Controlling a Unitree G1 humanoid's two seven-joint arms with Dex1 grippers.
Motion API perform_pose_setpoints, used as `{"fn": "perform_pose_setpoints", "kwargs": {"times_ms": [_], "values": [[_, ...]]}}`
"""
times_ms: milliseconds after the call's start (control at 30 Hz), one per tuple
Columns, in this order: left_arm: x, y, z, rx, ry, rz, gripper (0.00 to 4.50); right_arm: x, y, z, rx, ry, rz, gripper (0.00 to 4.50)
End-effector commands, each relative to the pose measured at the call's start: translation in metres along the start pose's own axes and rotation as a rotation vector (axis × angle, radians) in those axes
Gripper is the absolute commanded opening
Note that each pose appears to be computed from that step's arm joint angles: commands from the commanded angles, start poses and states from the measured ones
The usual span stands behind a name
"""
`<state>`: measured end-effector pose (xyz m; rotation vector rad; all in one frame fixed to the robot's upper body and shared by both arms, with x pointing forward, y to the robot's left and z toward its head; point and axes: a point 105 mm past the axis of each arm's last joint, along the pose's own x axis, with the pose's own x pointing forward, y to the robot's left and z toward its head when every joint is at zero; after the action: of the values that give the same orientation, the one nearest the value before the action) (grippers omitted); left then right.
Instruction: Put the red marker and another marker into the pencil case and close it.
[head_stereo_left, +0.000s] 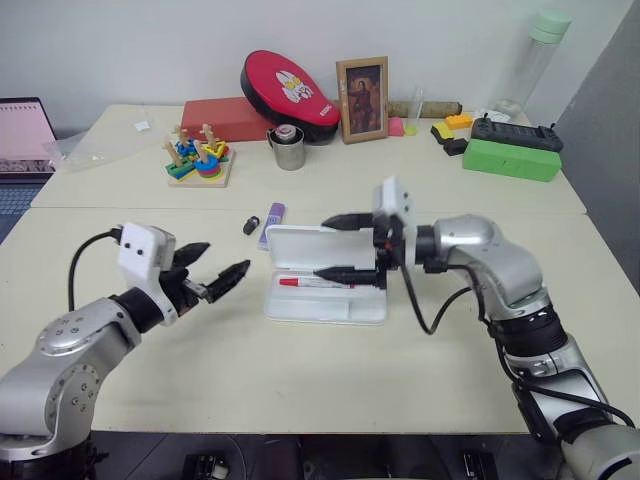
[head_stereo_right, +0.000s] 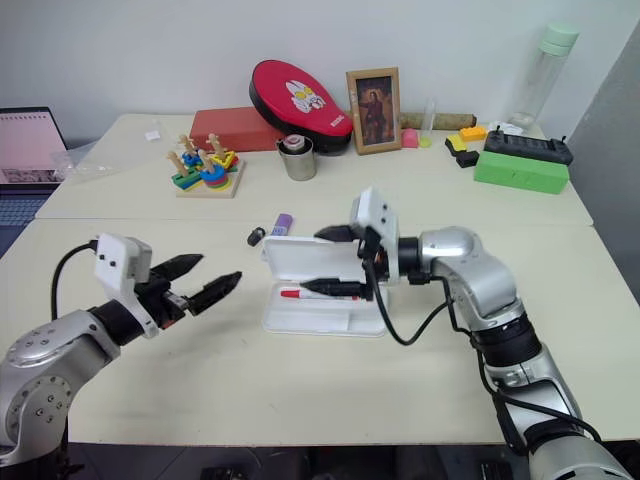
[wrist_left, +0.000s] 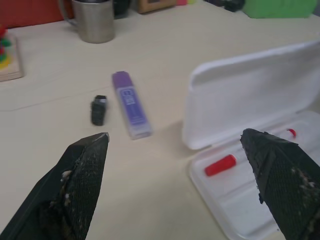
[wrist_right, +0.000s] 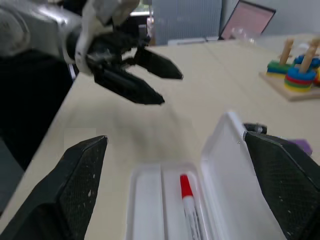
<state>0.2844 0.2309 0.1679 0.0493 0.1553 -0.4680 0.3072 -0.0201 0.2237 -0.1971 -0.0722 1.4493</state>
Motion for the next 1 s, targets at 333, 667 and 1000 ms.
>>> {"fn": "perform_pose_setpoints", "kwargs": {"times_ms": [333,667,1000], "values": [[0.046,0.022,-0.039,0.112,0.208,0.020,4.50,-0.003,-0.025,0.039,-0.058,-0.107,-0.158,4.45],[0.086,0.030,-0.035,0.153,0.192,0.003,4.50,-0.006,-0.027,0.038,-0.065,-0.111,-0.187,4.45],[0.114,0.016,-0.027,0.155,0.140,-0.036,4.50,-0.006,-0.028,0.038,-0.066,-0.113,-0.195,4.45]]}}
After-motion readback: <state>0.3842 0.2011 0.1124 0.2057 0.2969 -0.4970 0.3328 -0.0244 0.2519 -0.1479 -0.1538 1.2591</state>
